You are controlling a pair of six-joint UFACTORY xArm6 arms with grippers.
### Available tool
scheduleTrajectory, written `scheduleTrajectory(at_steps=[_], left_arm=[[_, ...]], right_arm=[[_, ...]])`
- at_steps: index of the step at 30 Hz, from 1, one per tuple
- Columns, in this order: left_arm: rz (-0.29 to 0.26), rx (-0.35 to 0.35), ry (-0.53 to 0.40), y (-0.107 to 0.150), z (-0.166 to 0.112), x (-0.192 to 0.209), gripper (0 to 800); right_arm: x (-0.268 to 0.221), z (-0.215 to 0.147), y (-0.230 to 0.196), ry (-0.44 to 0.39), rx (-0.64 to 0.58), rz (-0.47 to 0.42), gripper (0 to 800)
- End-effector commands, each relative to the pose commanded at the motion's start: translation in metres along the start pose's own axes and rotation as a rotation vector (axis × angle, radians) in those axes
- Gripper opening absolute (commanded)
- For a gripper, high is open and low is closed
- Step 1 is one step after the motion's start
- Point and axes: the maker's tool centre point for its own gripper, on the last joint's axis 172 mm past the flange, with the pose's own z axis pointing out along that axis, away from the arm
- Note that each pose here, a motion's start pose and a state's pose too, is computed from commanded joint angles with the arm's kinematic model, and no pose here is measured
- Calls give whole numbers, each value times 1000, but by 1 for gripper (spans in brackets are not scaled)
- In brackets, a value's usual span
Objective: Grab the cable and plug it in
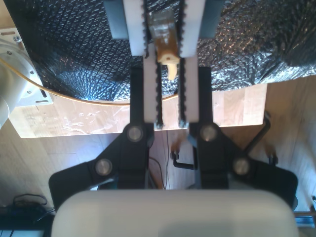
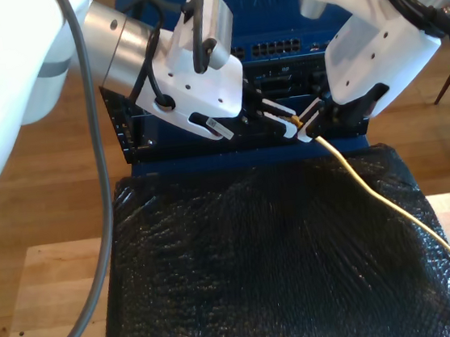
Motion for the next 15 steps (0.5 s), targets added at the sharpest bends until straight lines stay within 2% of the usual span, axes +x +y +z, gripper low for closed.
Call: scheduleTrajectory(at_steps=[7,11,14,15], left_arm=[[0,0,0,0,0,0,117],[0,2,0,0,0,0,44],[0,2,0,0,0,0,20],[0,2,0,0,0,0,16]], right_arm=[[0,0,0,0,0,0,6],[1,0,-1,0,0,-2,13],[1,-1,-1,1,-2,-3,62],[0,-1,-1,1,-2,-2,108]])
